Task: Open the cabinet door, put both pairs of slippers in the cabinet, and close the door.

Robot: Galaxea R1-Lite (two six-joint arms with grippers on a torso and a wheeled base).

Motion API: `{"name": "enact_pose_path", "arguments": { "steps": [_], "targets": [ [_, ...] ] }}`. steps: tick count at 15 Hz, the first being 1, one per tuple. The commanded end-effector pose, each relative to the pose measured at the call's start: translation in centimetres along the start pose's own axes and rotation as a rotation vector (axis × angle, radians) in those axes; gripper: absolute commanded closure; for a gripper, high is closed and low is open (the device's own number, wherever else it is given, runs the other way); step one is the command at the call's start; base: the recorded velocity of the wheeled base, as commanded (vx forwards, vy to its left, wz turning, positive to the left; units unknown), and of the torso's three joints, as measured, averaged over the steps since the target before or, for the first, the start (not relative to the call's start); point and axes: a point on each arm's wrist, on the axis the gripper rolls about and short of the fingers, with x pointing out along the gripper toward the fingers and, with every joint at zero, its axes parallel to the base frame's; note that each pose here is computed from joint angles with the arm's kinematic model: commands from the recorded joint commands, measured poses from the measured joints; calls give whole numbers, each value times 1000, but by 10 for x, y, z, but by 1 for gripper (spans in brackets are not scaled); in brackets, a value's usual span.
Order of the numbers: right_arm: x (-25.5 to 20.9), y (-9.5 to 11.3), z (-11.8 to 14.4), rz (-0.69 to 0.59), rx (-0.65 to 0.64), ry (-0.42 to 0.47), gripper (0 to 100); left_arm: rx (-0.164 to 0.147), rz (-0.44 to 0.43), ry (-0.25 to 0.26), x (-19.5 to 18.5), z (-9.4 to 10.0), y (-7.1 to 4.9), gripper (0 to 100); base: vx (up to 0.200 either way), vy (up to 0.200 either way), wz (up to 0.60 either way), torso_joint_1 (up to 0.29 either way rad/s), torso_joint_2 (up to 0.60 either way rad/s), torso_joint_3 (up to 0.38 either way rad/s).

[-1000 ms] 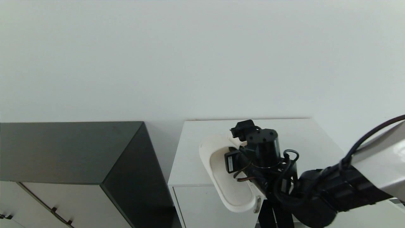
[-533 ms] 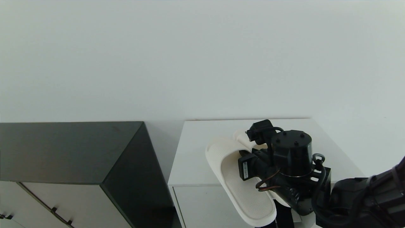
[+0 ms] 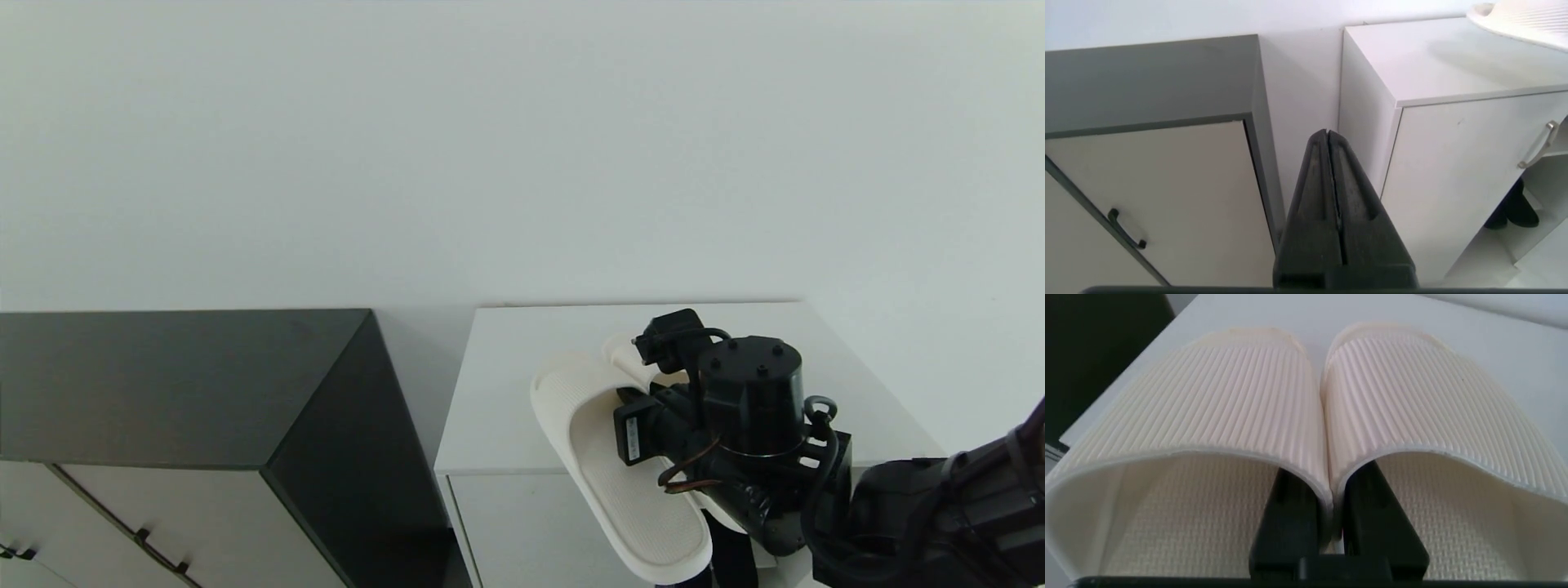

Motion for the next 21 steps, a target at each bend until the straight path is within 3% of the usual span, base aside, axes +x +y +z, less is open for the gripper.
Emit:
{"name": "enact_pose_path", "arguments": {
  "steps": [1, 9, 21],
  "targets": [
    [2, 2, -3, 2, -4, 8, 100, 0, 1, -1, 0, 0, 0, 100, -200, 0, 0, 17, 2, 2],
    [1, 2, -4, 4, -6, 9, 100, 0, 1, -1, 0, 0, 0, 100, -200, 0, 0, -2, 2, 4],
    [3, 3, -6, 3, -10, 17, 100, 0, 1, -1, 0, 0, 0, 100, 0, 0, 0, 0, 0, 0]
  ]
}}
